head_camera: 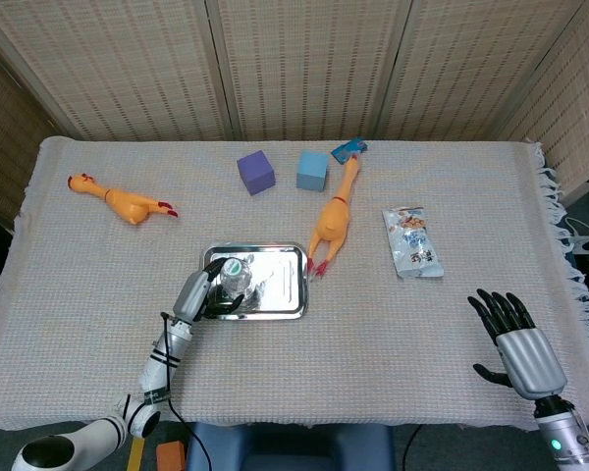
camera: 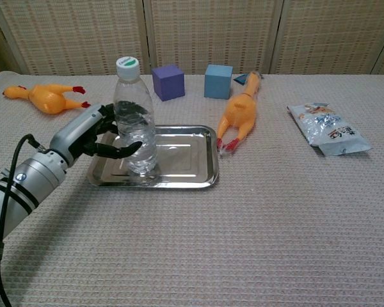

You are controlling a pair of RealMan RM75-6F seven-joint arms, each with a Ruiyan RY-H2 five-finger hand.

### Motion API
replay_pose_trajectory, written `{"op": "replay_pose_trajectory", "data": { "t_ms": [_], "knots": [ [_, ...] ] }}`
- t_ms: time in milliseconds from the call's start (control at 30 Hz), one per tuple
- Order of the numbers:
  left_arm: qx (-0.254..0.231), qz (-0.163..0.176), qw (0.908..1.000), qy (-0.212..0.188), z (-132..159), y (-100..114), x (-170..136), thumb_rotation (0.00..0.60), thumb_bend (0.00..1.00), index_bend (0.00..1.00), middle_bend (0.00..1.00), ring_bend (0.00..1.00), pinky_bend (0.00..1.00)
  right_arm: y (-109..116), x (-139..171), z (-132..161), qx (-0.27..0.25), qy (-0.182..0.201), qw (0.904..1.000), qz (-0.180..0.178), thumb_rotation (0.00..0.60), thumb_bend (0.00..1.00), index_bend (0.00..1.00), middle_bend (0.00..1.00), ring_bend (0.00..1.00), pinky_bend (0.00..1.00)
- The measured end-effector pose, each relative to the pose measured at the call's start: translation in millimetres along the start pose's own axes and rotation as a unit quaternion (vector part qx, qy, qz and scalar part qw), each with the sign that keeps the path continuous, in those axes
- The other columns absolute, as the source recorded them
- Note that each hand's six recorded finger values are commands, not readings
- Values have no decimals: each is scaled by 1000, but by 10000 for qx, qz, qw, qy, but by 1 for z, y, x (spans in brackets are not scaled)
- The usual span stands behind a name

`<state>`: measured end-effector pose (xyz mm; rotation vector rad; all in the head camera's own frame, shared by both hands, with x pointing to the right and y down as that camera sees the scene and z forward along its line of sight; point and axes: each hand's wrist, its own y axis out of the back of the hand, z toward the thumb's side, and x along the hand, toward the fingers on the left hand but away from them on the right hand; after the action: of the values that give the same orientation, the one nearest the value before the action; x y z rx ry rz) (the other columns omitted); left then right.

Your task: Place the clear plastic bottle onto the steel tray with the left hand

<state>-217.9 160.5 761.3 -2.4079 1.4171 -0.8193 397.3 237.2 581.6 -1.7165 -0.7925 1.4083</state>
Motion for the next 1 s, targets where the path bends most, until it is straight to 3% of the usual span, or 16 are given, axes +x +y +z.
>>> {"op": "replay_pose_trajectory", "data": {
  "t_ms": [100, 233, 700, 833, 967, 1000],
  "knots": [
    [-65, -15, 10000, 54, -2, 0, 0, 600, 404, 18, 118, 28, 168, -1, 0, 1, 9, 16, 10000, 17, 600, 9, 0, 0, 0, 0],
    [-192, -47, 9997, 144, -4, 1, 1, 600, 373, 0, 0, 0, 96, -1, 0, 1, 17, 14, 10000, 24, 600, 8, 0, 0, 0, 0],
    [-345, -257, 9990, 112, 5, 7, -8, 600, 332, 0, 0, 0, 38, -2, 1, 2, 51, 20, 10000, 28, 600, 9, 0, 0, 0, 0],
    [2, -229, 9997, 90, 3, 24, -18, 600, 331, 0, 0, 0, 11, -3, 1, 2, 64, 22, 10000, 70, 600, 9, 0, 0, 0, 0],
    [704, -181, 9972, 178, -11, 53, -34, 600, 330, 0, 0, 0, 4, -3, 2, 3, 79, 21, 9999, 69, 600, 9, 0, 0, 0, 0],
    [1089, -196, 9936, 220, -19, 66, -43, 600, 330, 0, 0, 0, 4, -2, 2, 2, 90, 17, 9999, 54, 600, 9, 0, 0, 0, 0]
  ]
}}
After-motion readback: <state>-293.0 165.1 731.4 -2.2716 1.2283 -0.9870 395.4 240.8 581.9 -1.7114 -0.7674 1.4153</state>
